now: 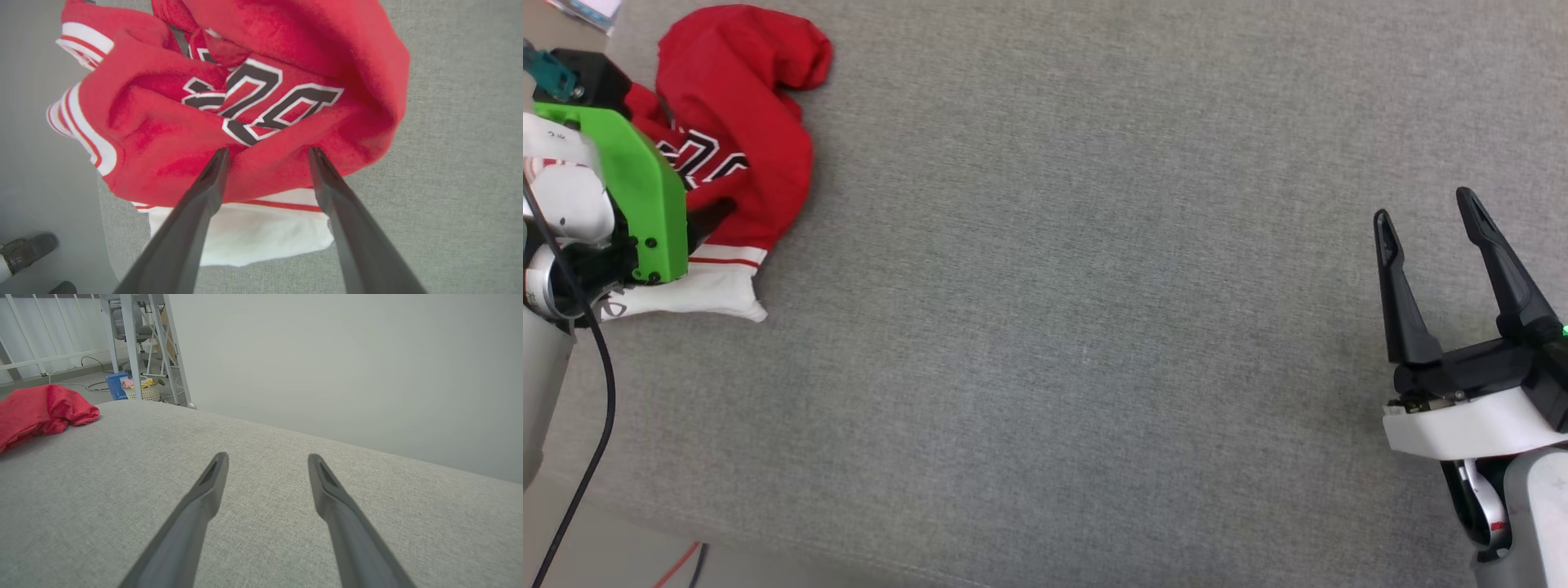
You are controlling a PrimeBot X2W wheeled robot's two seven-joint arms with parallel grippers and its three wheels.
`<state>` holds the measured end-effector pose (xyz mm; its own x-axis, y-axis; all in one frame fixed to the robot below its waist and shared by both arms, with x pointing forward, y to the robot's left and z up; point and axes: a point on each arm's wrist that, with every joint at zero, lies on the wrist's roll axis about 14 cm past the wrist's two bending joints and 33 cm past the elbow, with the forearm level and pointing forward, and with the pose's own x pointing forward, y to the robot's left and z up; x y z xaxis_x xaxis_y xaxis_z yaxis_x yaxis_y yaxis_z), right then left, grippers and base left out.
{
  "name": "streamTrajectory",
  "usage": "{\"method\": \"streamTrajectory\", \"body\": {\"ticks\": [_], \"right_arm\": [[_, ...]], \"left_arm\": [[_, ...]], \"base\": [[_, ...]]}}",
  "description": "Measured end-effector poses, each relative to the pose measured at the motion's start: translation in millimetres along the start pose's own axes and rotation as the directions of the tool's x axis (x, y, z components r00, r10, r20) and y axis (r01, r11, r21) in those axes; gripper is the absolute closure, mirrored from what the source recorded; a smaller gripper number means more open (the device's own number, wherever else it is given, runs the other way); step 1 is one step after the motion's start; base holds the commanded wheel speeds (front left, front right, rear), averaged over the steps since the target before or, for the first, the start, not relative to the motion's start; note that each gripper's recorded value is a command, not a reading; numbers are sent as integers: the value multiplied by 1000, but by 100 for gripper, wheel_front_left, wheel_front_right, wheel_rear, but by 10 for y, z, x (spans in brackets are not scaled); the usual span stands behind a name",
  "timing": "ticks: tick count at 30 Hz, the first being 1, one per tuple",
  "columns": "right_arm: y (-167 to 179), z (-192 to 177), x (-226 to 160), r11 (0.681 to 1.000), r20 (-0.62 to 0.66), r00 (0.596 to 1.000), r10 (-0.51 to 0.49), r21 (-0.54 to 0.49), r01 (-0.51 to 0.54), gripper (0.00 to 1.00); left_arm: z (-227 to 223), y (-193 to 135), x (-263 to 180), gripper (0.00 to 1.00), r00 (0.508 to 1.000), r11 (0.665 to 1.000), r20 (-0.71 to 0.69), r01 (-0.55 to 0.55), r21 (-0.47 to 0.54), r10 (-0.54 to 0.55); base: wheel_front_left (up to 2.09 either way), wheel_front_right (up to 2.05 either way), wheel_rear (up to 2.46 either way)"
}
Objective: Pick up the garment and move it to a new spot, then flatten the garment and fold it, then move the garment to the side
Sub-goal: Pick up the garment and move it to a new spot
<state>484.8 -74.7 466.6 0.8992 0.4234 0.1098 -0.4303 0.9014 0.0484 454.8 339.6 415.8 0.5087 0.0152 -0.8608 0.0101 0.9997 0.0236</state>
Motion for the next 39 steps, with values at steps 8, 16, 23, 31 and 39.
{"method": "streamTrajectory", "body": {"ticks": [8, 16, 23, 31, 39], "right_arm": [[-130, -128, -8, 1000, -24, 999, -28, -2, 28, 0], [-166, -199, -57, 999, -48, 998, -42, 6, 42, 0], [-159, 53, -86, 997, 2, 997, -71, 21, 71, 0], [-155, 477, -300, 990, 75, 987, -139, 40, 136, 0], [-384, 825, -588, 969, 143, 959, -245, 24, 244, 0]], "left_arm": [[-467, -10, 408, 0, 982, 1000, -189, -9, -24, 4], [-516, -30, 513, 100, 975, 1000, -221, -5, -7, 3], [-243, -145, 309, 100, 999, 998, -43, 30, 51, -28], [376, -915, -474, 100, 947, 929, 208, 169, 329, -246], [692, -2652, -994, 100, 760, 655, 187, 374, 657, -622]], "base": [[0, 0, 0], [0, 0, 0], [0, 0, 0], [0, 0, 0], [0, 0, 0]]}}
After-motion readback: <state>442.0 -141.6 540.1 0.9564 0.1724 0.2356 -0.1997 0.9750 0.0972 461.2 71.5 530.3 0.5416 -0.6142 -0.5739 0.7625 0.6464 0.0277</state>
